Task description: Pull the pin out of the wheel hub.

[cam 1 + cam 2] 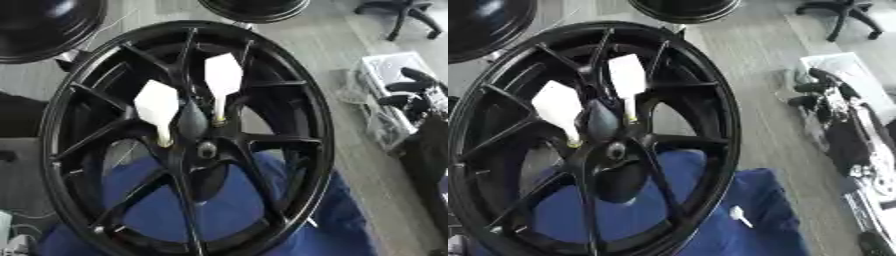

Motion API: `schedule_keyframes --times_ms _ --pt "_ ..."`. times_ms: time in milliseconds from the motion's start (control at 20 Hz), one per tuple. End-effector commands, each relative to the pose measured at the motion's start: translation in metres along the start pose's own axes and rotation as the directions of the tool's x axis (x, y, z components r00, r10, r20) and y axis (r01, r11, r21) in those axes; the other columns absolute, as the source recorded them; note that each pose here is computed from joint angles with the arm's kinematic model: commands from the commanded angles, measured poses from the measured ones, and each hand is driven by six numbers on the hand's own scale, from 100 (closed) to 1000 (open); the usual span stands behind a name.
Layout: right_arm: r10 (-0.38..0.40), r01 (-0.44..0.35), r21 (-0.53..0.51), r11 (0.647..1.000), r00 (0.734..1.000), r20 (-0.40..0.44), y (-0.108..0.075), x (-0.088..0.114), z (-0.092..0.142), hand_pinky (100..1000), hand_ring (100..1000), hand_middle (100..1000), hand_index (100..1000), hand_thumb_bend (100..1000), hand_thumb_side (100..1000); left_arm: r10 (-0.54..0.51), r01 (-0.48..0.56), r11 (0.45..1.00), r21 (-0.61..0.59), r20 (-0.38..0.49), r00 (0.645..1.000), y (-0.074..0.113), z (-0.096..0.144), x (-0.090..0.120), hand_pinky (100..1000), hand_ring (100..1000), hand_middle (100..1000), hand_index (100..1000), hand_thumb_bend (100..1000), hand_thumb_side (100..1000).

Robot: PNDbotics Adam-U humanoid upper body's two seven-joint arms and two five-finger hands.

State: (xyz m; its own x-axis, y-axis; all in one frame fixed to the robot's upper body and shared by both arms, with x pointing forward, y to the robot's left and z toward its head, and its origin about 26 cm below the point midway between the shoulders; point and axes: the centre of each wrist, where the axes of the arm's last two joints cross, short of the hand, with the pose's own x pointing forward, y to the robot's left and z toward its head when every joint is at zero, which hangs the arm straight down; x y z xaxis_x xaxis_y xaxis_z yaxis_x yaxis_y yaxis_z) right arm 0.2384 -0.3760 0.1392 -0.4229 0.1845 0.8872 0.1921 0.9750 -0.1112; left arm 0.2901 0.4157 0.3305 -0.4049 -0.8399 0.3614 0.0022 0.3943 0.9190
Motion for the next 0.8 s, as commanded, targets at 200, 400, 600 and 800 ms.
schedule_keyframes --times_ms 200,400,600,800 --pt "0.014 -0.013 -0.015 1.0 0.999 0.031 -0.005 0.006 0.001 877 643 660 864 100 725 0.006 -0.006 1.0 0.003 -0.121 0.993 -0.009 0.021 -0.026 881 808 780 879 492 175" --pt "0.01 -0.01 -0.015 1.0 0.999 0.031 -0.006 0.006 0.001 877 643 660 864 100 725 -0.02 0.018 1.0 -0.015 -0.193 0.981 -0.015 0.029 -0.039 922 843 817 945 634 394" --pt "0.006 -0.005 -0.012 1.0 1.0 0.031 -0.005 0.007 0.0 877 644 661 865 100 723 -0.044 0.039 0.999 -0.029 -0.216 0.975 -0.021 0.032 -0.042 931 850 826 958 637 439" --pt "0.003 -0.002 -0.009 1.0 0.999 0.033 -0.006 0.007 -0.001 877 644 661 865 100 721 -0.033 0.027 0.999 -0.033 -0.2 0.979 -0.025 0.032 -0.041 930 847 823 954 606 450"
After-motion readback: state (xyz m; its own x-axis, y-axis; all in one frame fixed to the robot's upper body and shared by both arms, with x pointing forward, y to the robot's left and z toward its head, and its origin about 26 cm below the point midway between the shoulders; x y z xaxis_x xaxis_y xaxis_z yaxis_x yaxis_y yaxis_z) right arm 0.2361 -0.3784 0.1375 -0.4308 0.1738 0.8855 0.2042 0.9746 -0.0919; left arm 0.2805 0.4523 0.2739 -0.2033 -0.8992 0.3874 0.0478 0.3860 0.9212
